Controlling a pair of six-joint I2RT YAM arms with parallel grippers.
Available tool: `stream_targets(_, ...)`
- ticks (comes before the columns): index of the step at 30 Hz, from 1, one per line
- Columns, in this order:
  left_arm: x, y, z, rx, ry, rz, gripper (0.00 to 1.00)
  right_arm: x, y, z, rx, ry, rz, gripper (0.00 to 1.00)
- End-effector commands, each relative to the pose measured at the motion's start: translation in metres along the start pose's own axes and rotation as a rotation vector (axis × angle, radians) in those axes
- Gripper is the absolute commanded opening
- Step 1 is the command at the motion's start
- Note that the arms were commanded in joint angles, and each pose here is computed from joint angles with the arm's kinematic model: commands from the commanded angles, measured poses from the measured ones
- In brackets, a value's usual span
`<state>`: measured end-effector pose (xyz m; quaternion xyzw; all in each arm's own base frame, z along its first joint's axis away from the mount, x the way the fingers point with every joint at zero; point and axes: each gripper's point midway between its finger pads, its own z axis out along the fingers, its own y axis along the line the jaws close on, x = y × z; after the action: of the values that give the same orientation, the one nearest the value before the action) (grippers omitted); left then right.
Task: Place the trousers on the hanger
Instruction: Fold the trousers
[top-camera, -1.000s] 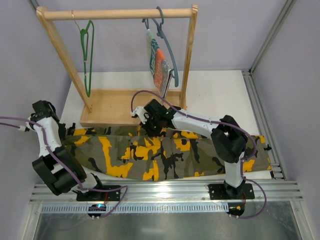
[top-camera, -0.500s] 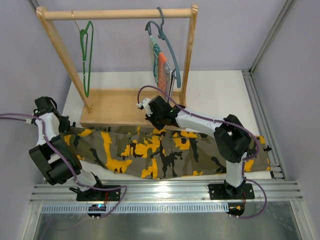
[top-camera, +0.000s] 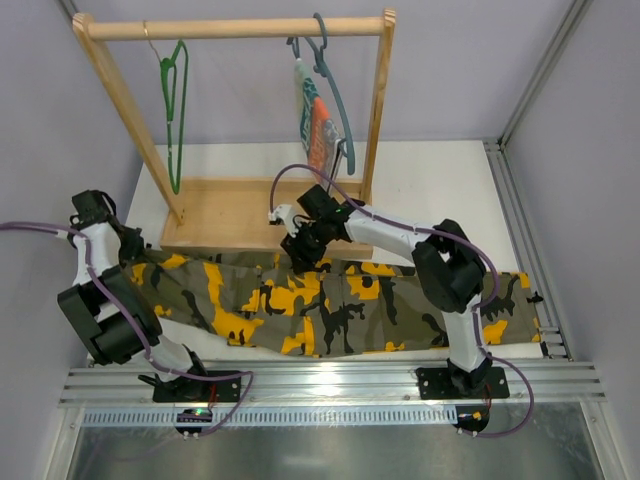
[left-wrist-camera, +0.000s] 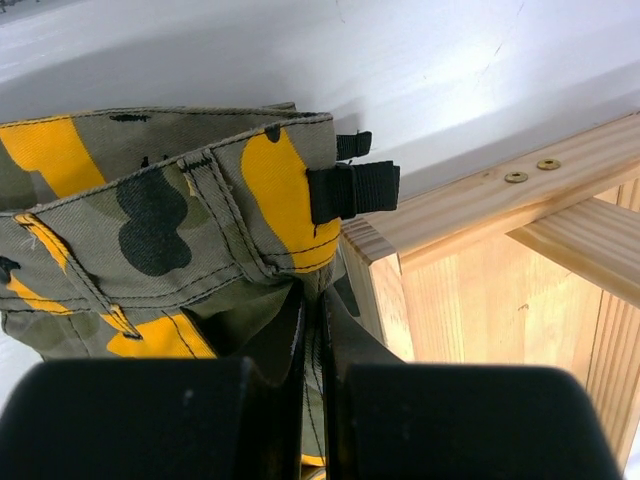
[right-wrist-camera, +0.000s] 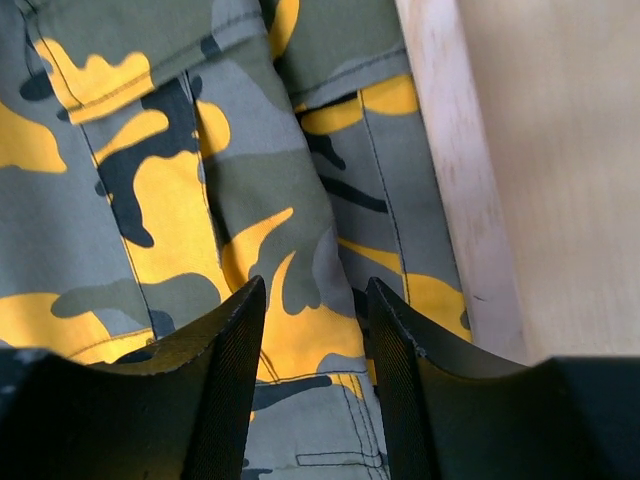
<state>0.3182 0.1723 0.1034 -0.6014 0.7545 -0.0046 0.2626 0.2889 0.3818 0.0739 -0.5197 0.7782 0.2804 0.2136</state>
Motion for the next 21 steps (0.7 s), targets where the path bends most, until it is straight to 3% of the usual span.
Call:
stream_targets(1,-0.016,-0.02,0.002,0.079,-0.054,0.024,0.01,-0.001,0.009,0.003,-0.085,0.008,-0.031,0.49)
stream_targets(8,-0.012,-0.018,0.005,0.073,-0.039,0.042,0.01,0.01,0.006,0.017,-0.113,0.038,-0.015,0.48)
stream_targets(11,-0.013,-0.016,0.006,0.061,-0.042,0.051,0.01,0.013,0.006,0.019,-0.118,0.042,-0.006,0.36)
stream_targets(12,-0.012,-0.014,0.007,0.055,-0.039,0.053,0.01,0.011,0.006,0.018,-0.112,0.036,-0.009,0.22)
stream_targets(15,-0.012,-0.012,0.008,0.043,-0.039,0.057,0.01,0.004,0.001,0.007,-0.053,0.002,0.003,0.04)
stream_targets(21,-0.018,-0.008,0.011,-0.011,-0.041,0.086,0.0,-0.004,-0.024,-0.03,0.172,-0.069,0.065,0.04)
